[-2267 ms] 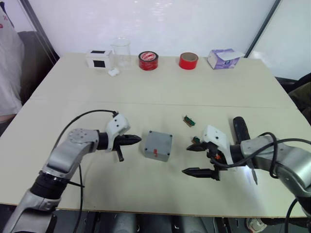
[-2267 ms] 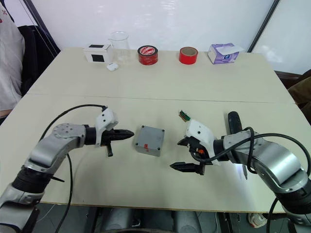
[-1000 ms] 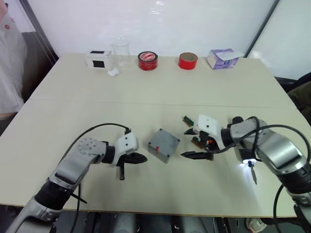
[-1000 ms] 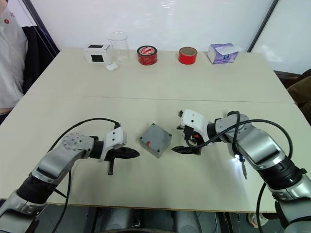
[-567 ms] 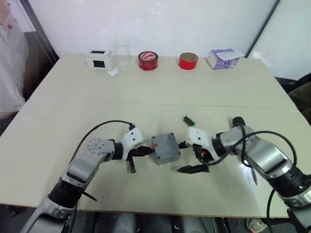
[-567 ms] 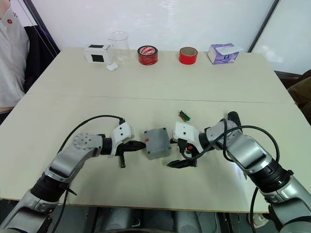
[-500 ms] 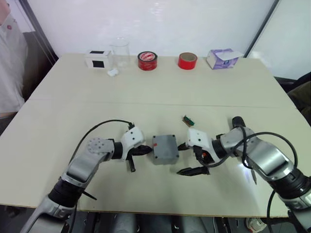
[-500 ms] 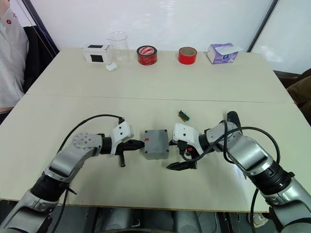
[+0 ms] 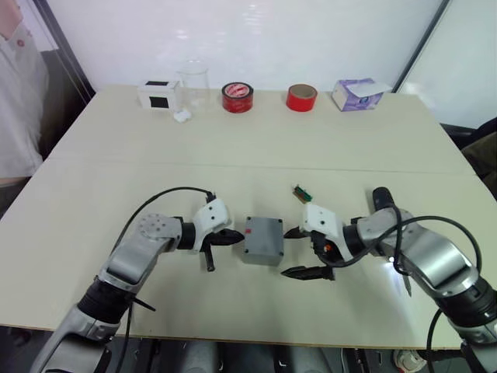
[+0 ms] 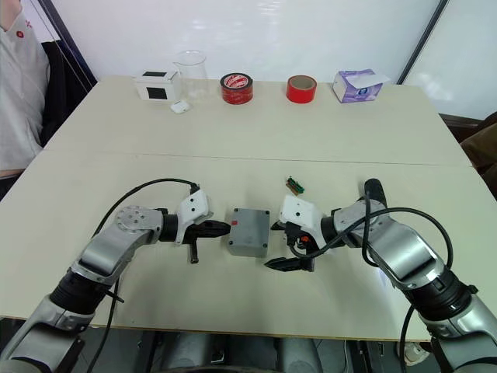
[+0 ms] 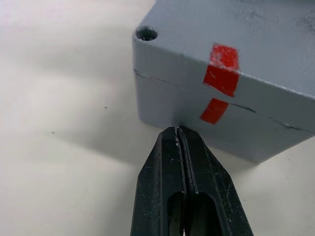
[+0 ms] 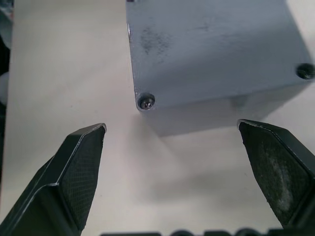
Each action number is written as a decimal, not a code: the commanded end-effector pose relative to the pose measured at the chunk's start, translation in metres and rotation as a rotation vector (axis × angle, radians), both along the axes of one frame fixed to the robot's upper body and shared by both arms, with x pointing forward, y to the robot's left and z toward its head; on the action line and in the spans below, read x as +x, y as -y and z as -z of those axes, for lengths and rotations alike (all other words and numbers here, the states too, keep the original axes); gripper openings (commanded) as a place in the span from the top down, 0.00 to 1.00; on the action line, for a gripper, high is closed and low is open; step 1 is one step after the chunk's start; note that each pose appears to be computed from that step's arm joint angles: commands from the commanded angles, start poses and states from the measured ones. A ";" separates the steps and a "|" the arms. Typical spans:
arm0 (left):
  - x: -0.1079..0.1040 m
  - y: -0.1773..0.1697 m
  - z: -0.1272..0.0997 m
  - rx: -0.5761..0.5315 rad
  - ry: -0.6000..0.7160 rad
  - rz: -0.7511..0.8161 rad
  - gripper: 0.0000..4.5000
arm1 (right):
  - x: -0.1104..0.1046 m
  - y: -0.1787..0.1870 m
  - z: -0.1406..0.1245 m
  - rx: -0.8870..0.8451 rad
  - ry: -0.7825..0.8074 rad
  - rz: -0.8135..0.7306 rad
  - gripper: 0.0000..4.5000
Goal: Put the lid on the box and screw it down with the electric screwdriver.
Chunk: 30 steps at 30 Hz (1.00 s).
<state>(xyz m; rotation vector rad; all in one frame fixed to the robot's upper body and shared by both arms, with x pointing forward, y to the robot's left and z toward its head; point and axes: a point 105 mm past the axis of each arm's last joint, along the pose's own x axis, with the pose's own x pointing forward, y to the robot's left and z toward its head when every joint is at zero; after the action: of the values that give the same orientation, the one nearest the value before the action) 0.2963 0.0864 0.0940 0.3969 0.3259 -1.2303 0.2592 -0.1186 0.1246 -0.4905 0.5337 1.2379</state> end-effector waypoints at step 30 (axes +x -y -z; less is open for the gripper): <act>-0.025 -0.007 -0.086 -0.144 -0.010 0.168 1.00 | 0.044 0.045 -0.001 0.192 0.166 0.476 0.48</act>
<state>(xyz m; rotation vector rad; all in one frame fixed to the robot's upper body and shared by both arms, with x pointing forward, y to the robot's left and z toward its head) 0.2741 0.0938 0.1722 0.2801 0.2424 -1.4046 0.3016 -0.1634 0.1182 -0.2671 0.3987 0.7797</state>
